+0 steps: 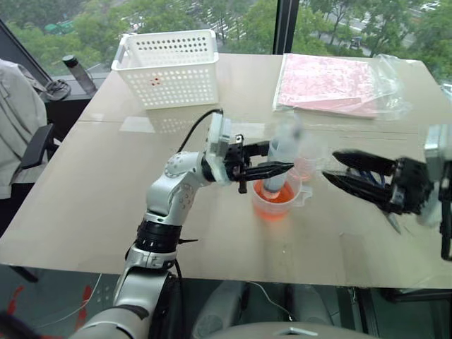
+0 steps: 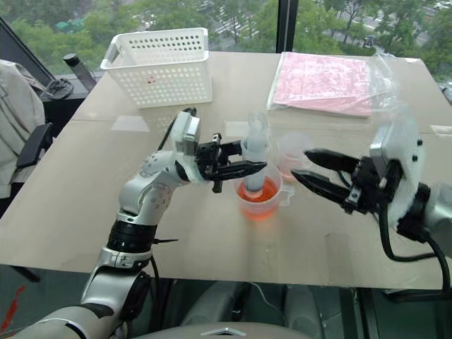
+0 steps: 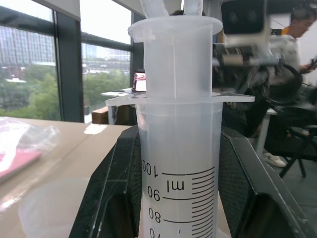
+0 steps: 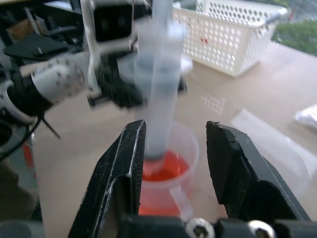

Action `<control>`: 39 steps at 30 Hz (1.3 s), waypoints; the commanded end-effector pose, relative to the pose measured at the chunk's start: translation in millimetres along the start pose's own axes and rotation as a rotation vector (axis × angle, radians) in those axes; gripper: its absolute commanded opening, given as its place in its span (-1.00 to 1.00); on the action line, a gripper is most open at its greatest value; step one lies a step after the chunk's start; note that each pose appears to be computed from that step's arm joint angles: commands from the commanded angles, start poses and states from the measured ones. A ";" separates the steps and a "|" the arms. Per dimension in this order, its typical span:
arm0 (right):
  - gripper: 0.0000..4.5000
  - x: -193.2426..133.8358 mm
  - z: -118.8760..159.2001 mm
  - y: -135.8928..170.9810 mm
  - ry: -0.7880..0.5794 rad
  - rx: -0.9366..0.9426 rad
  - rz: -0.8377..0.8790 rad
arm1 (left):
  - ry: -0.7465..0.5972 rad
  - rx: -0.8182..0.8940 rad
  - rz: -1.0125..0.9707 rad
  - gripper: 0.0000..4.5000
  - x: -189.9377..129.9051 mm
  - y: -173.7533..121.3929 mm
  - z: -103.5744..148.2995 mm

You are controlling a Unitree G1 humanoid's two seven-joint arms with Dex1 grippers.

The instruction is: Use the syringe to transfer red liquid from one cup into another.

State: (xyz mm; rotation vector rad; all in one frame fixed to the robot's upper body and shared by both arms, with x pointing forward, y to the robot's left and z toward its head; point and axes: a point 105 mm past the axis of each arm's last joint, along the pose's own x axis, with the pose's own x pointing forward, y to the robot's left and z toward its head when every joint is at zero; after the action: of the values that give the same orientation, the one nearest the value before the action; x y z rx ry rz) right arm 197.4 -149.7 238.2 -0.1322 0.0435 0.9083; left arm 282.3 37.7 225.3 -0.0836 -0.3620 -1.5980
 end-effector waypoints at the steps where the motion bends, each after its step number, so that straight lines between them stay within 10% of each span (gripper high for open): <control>1: -0.07 -22.9 -5.3 4.7 0.020 -0.067 -0.064 | -0.043 0.052 -0.021 -0.35 5.3 -1.6 21.7; 3: -0.07 -37.2 -20.5 7.2 0.076 0.000 -0.093 | -0.043 0.056 -0.019 -0.35 6.4 0.4 25.2; 10: 0.98 -55.8 -36.8 5.3 0.076 -0.041 -0.263 | -0.036 0.054 -0.018 -0.35 11.4 1.0 28.1; 27: 0.98 -51.4 -41.5 -0.4 0.021 -0.110 -0.366 | -0.189 0.044 0.135 -0.35 36.4 60.4 91.6; 39: 0.98 -36.8 -30.3 -10.9 -0.020 -0.150 -0.385 | -0.115 0.132 0.111 -0.35 73.7 91.4 30.7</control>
State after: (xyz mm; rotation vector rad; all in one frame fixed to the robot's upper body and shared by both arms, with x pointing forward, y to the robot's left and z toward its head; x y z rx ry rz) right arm 184.5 -194.1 206.0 -0.2460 -0.0352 0.5225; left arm 365.6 -21.5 285.1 -0.1447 -0.4822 -1.4450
